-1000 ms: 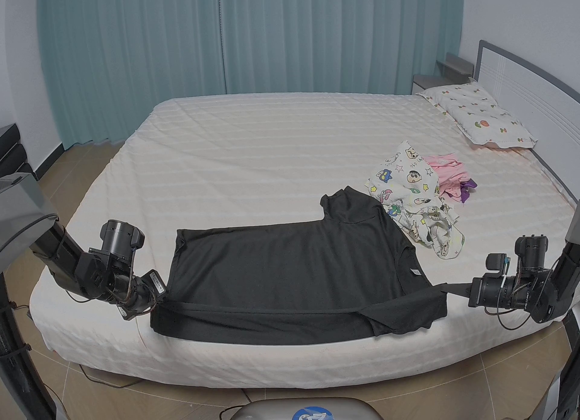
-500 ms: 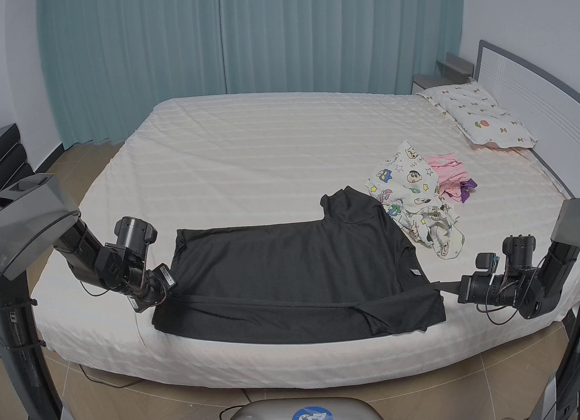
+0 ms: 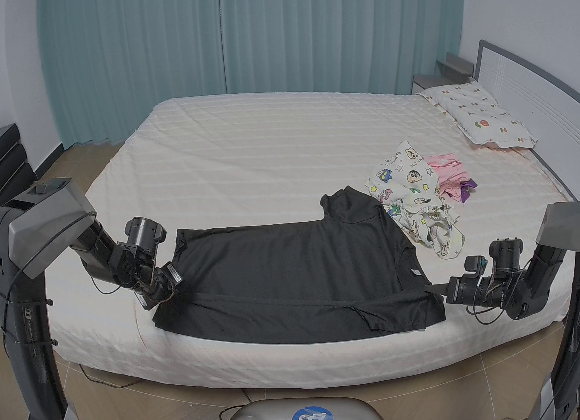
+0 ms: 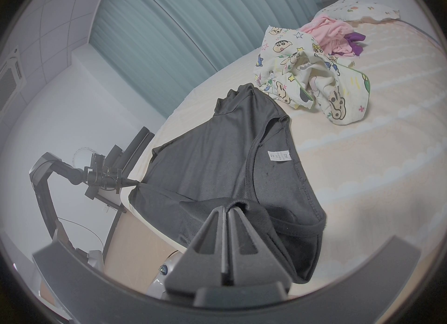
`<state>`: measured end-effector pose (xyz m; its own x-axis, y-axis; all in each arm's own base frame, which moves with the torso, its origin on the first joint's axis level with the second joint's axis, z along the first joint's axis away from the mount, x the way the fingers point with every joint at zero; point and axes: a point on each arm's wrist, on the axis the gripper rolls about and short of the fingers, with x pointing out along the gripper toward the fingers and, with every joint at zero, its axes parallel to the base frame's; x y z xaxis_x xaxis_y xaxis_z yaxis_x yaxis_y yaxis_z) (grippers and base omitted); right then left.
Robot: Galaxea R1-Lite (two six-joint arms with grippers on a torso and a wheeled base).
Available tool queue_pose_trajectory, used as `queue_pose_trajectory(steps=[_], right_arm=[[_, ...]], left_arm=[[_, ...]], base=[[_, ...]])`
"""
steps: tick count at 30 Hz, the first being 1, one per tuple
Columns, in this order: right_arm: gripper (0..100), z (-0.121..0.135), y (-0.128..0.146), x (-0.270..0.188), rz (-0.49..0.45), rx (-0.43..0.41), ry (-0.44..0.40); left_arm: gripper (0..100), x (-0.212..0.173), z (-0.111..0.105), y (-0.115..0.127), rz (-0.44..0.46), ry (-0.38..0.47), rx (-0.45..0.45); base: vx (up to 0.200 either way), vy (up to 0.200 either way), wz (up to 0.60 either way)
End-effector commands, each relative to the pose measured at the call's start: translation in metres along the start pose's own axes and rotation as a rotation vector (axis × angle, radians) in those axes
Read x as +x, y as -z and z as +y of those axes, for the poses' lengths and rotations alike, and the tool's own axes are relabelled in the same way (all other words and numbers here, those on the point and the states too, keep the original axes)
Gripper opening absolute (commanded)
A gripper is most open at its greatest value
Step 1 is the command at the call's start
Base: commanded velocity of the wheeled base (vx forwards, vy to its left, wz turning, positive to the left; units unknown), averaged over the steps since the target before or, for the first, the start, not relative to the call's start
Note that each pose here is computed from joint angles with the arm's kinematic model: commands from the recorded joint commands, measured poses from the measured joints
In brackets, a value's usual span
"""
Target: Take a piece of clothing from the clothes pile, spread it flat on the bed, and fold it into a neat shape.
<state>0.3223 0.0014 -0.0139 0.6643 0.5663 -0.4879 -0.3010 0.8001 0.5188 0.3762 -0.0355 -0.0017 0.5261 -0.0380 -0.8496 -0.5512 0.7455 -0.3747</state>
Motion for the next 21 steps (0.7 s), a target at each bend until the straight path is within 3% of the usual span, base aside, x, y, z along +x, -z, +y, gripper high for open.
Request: queue_pose_trajectory(steps=[1,5,6,7,8,15,21], right_arm=[[0,-0.002,0.002,0.004,0.008,0.003,0.0],[0,-0.003,0.005,0.005,0.017,0.009,0.001],[100,-0.003,0.006,0.006,0.02,0.011,0.006],[100,-0.003,0.006,0.007,0.021,0.011,0.01],[100,-0.004,0.006,0.007,0.021,0.012,0.014],[100,-0.004,0.005,0.008,0.014,0.022,0.018],[100,0.005,-0.012,-0.006,-0.126,0.065,0.06]], left_arm=[[0,0.005,0.001,0.001,0.006,-0.007,-0.003],[0,0.005,0.001,0.001,0.007,-0.008,-0.003],[0,0.005,0.001,0.001,0.012,-0.012,-0.003],[0,0.005,0.001,0.001,0.014,-0.015,-0.003],[100,0.005,0.001,0.001,0.015,-0.016,-0.002],[100,0.005,0.0,0.0,0.012,-0.01,-0.006],[100,-0.009,-0.001,-0.007,-0.012,0.012,-0.049]], base=[[0.0,0.0,0.0],[0.0,0.0,0.0],[0.0,0.0,0.0],[0.0,0.0,0.0],[0.0,0.0,0.0],[0.0,0.0,0.0],[0.0,0.0,0.0]])
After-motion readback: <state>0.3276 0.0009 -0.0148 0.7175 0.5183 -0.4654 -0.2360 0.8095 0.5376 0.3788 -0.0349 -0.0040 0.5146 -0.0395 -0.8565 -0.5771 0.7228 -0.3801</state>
